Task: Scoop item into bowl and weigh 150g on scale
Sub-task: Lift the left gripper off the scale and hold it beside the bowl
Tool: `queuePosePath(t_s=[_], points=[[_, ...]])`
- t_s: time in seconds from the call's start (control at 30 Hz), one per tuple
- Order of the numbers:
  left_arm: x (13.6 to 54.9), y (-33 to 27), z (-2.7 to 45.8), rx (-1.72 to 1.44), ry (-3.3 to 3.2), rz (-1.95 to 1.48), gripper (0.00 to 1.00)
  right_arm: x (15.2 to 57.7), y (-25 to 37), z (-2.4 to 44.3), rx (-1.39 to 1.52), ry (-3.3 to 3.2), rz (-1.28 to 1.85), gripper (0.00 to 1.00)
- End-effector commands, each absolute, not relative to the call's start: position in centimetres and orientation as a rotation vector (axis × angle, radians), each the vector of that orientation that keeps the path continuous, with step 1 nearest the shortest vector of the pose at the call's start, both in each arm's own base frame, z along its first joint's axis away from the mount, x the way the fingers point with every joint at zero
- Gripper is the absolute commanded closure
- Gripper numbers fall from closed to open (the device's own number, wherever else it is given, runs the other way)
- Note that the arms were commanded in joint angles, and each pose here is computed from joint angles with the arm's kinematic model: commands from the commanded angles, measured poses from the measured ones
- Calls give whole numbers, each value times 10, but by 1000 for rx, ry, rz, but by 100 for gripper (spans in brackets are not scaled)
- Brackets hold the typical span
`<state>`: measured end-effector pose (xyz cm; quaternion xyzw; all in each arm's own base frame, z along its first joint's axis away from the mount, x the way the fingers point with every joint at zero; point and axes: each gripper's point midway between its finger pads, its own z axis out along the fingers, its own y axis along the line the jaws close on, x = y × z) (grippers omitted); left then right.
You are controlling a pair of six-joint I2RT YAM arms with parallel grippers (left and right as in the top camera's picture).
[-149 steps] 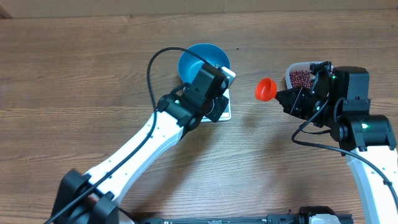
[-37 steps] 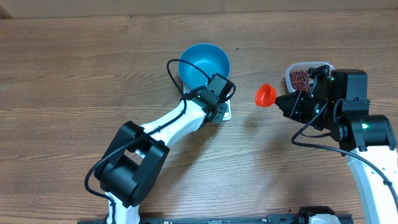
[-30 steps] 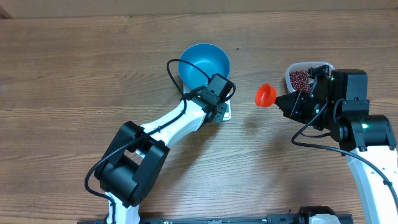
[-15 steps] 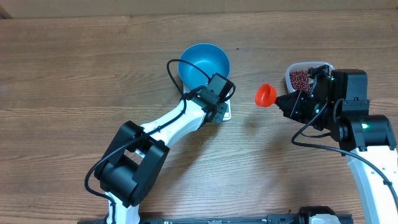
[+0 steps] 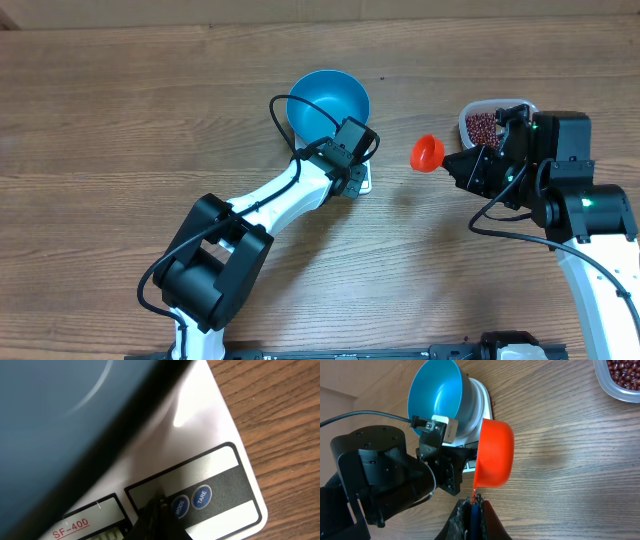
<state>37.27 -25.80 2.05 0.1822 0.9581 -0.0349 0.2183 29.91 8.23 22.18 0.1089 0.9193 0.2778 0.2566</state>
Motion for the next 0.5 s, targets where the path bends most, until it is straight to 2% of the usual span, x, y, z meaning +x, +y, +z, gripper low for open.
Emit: queuePosePath(t_s=[0.0,0.3,0.47], points=[[362,-256,-3,569,2707,-65,96,302,81,227,289,2478,747,96],[363,-254,3,553,2709,-54,95,301,81,226,292,2483,746,96],[364,-266,56,611,2662,-141,96,302,81,227,290,2478,747,96]])
